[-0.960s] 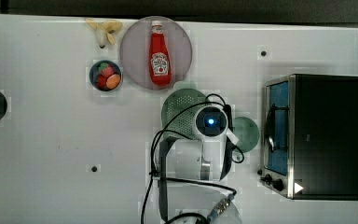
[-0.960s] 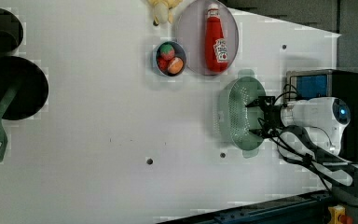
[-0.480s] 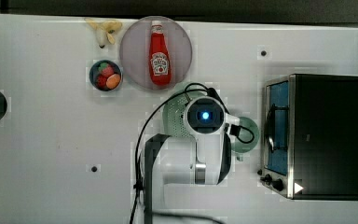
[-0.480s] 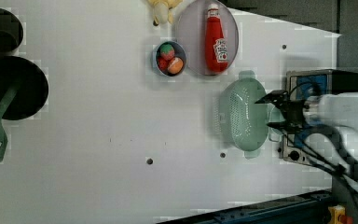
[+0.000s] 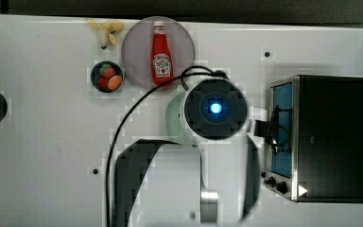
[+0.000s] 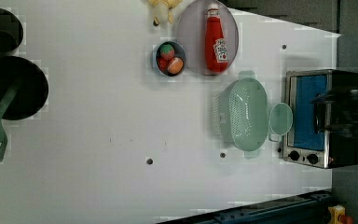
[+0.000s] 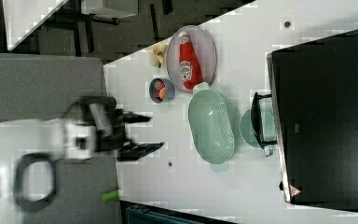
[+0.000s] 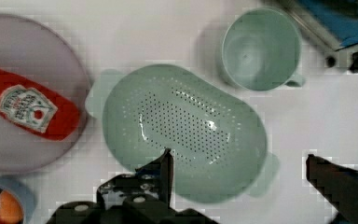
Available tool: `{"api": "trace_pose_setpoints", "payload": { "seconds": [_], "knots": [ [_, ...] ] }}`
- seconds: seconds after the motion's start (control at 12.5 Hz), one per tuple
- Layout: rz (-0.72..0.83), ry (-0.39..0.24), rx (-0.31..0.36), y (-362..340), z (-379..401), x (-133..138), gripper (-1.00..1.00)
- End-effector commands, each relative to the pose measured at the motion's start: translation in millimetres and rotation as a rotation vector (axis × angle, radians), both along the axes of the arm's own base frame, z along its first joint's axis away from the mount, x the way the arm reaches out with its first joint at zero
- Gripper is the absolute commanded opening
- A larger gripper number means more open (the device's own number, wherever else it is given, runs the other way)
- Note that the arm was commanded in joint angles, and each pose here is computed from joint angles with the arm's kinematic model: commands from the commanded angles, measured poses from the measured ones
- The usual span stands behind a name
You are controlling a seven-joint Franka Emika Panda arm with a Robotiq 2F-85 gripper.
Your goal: Drag strainer left to right.
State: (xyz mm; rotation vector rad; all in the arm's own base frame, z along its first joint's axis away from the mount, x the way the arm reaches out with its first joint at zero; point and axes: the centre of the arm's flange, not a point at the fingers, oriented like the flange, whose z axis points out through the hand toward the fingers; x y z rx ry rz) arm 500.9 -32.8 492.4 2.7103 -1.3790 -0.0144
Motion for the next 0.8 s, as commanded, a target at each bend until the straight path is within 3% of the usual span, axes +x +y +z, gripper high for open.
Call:
{"api": "trace_pose_setpoints", "payload": {
  "seconds": [0.08,0.4,0.8],
  "knots": [
    [0.04,0.032,0.073,7.4,54.5,-20.3,1.0],
    [0.131,-0.021,0.086,9.4,100.8,-45.9,1.0],
    [0.127,0.005,0.09,8.0,100.3,-51.1,1.0]
  ]
}}
